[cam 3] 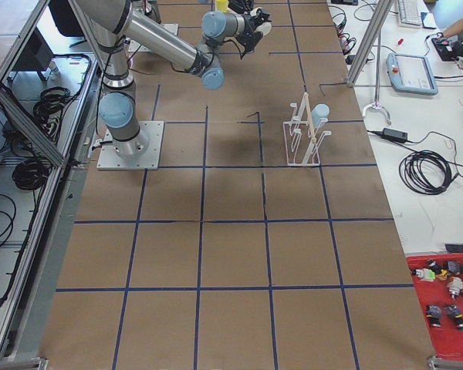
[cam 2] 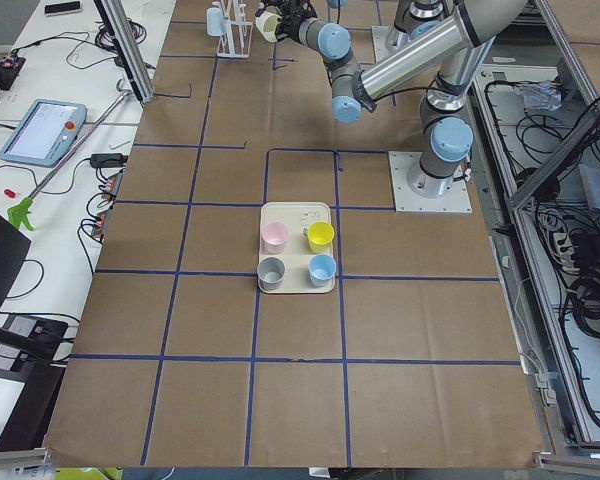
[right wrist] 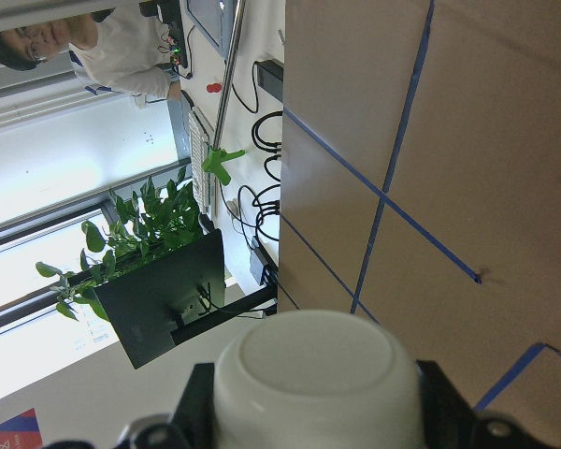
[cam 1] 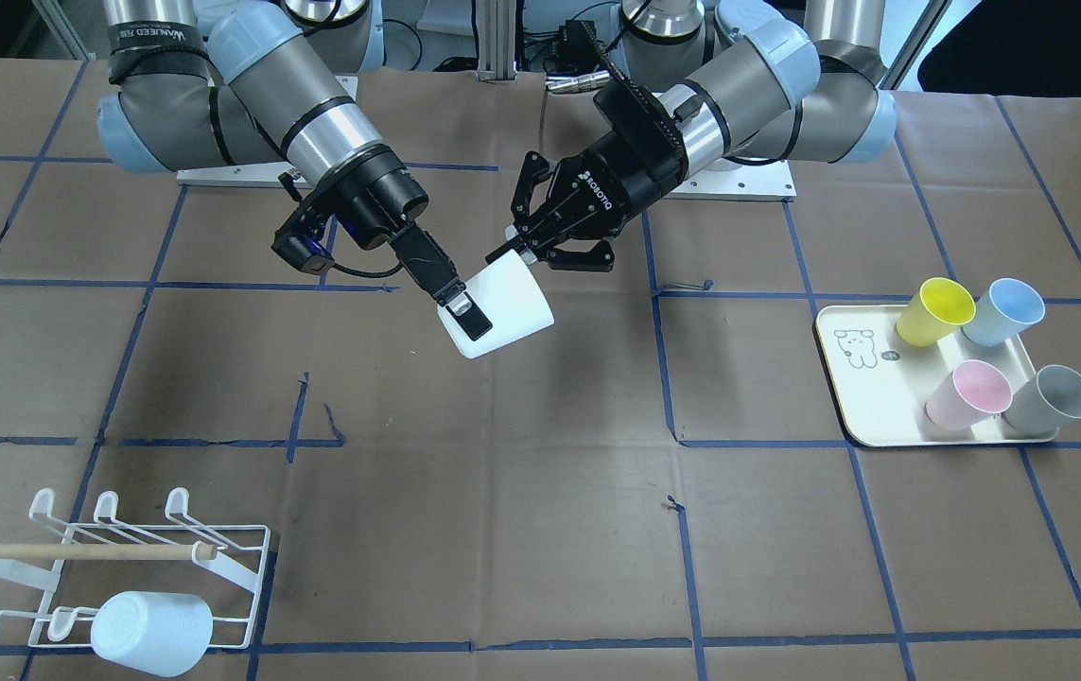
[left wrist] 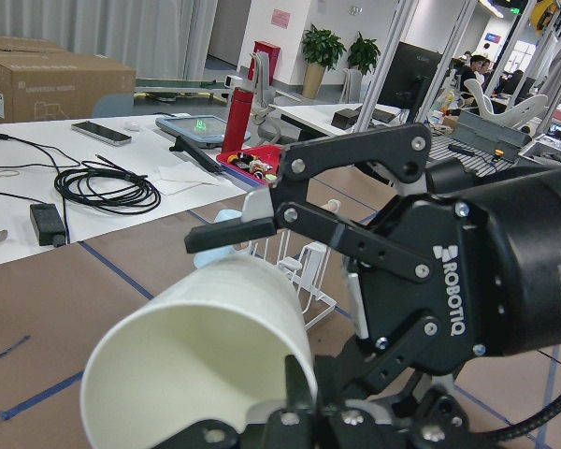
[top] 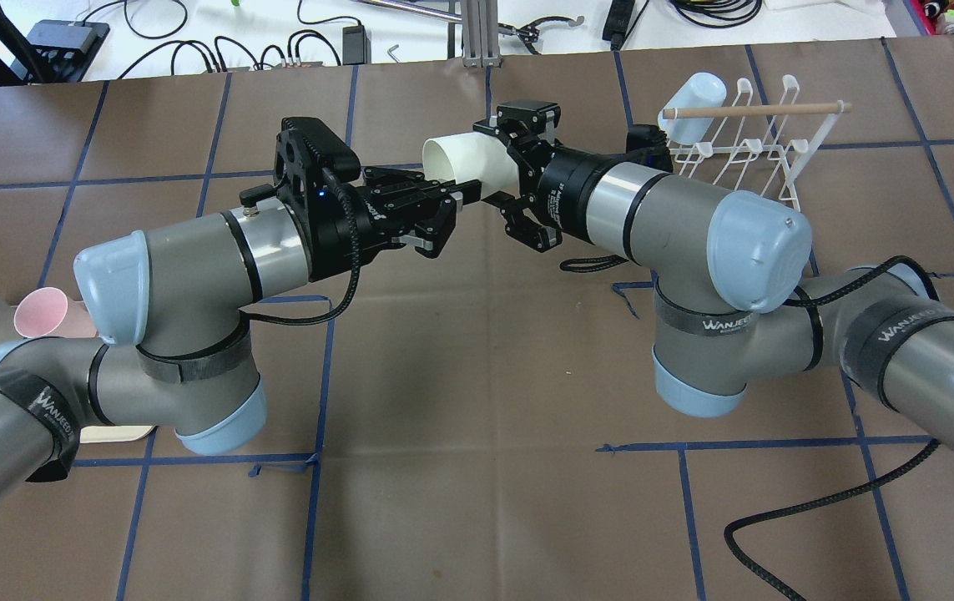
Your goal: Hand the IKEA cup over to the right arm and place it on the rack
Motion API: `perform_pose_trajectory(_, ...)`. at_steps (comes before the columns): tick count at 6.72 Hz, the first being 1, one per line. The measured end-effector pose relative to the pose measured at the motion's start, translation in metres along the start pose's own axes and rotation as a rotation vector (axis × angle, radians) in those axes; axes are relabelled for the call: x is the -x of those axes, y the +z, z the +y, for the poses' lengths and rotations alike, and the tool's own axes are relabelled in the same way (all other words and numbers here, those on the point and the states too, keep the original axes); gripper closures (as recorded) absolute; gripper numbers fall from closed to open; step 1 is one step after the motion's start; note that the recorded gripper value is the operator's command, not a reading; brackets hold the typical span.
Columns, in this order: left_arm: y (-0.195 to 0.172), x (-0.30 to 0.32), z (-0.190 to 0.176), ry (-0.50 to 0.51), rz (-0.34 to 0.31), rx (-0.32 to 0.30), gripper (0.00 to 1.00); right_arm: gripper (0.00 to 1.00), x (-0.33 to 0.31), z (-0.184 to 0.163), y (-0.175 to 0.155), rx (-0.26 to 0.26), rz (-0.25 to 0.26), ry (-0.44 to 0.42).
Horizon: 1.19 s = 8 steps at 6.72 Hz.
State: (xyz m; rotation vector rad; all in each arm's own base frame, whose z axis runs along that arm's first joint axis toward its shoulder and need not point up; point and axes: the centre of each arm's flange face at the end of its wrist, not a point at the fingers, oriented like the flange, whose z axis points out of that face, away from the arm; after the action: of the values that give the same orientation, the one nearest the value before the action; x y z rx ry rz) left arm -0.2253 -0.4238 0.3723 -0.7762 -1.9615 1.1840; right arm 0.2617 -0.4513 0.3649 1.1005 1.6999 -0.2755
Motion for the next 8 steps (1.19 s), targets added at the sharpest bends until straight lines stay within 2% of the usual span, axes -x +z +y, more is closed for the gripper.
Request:
perform_pose_trajectory(1, 0.0, 0.0, 0.0, 0.001, 0.0, -0.001, 0.69, 0.55, 0.0, 0.001, 0.0, 0.008, 0.002, 0.0)
perform_pose_trajectory(2, -0.001, -0.001, -0.001, -0.002, -0.001, -0.002, 0.26, 0.58, 0.0, 0.002, 0.0, 0.019, 0.003, -0.002)
perform_pose_trajectory(3, -0.002, -0.001, -0.004, -0.019, -0.003, -0.006, 0.08, 0.59, 0.0, 0.004, 0.0, 0.031, 0.003, -0.003)
perform_pose_trajectory(4, -0.002, -0.001, -0.006, -0.046, -0.003, -0.009, 0.01, 0.61, 0.001, 0.004, 0.0, 0.034, 0.003, -0.003)
perform_pose_trajectory(6, -0.003, 0.002, -0.006, -0.072, -0.008, -0.011, 0.01, 0.68, 0.001, 0.003, 0.0, 0.035, 0.003, -0.005)
perform_pose_trajectory(7, -0.005, 0.004, -0.007, -0.075, -0.016, -0.014, 0.01, 0.77, 0.002, 0.002, 0.001, 0.034, 0.001, -0.01)
perform_pose_trajectory(8, -0.012, 0.012, -0.008, -0.081, -0.038, -0.021, 0.01, 0.78, 0.008, -0.002, 0.003, 0.03, -0.008, -0.017)
